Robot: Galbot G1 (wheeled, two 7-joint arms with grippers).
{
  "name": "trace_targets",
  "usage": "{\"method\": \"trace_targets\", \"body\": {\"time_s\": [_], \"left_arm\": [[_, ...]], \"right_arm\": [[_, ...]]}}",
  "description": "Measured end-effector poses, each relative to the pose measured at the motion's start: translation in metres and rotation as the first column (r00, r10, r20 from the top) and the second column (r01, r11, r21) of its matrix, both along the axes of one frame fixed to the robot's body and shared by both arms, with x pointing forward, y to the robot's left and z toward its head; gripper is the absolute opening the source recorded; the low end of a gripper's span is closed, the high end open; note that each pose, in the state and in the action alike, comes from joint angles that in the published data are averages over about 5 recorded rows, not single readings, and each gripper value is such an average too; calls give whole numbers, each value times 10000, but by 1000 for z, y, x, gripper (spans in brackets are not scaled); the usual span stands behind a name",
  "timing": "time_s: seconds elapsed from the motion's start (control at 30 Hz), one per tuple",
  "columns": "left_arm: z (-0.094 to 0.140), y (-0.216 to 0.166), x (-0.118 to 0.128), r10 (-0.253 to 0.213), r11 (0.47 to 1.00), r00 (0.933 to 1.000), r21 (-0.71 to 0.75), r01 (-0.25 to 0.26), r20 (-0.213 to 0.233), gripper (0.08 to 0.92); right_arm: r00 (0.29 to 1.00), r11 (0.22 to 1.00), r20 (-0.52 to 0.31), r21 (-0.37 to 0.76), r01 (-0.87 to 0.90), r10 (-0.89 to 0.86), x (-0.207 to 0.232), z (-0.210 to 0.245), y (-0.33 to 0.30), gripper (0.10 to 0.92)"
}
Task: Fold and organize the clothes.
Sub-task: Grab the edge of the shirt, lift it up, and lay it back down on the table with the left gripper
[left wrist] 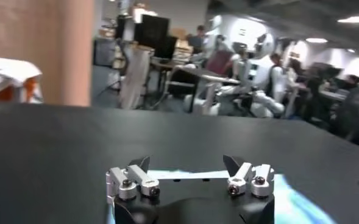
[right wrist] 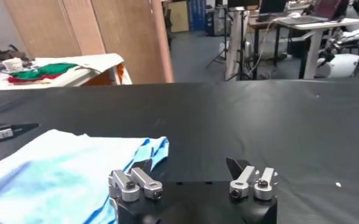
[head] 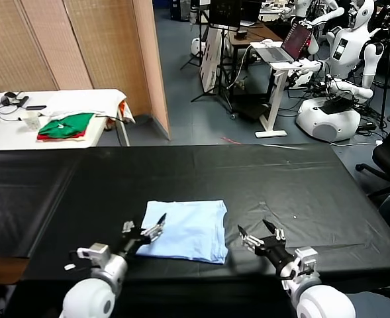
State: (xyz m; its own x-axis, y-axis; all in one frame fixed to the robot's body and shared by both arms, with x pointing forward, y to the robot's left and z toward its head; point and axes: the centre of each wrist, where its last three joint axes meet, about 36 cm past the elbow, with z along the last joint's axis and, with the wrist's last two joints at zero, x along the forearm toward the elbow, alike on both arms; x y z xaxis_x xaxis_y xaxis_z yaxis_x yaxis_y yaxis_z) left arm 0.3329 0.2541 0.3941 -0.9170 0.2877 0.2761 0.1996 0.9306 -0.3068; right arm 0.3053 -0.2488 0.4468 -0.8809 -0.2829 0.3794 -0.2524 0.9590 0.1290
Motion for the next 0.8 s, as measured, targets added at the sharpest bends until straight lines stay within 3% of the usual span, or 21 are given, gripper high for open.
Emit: {"method": "trace_targets", "body": {"time_s": [0.23,0.6,0.7,0.8], "left_arm": [[-8,17,3,581,9839,9972,-1662,-650,-461,907],[-29,17,-4,641,9698,9928,-2281,-860,-1017,906],[-31,17,-6,614,9695,9924,-2298,-847,-1069,873],[-32,16,-7,597,9688,9921,-2332,-843,-1107,773]], "right_arm": [[10000,10000,-68,-1,5,-5,-2,-1,1,907],[9999,10000,-116,-27,17,-17,-6,0,1,907],[9999,10000,-125,-12,32,-33,-7,0,1,907],[9999,10000,-129,13,53,-53,-8,0,2,907]]}}
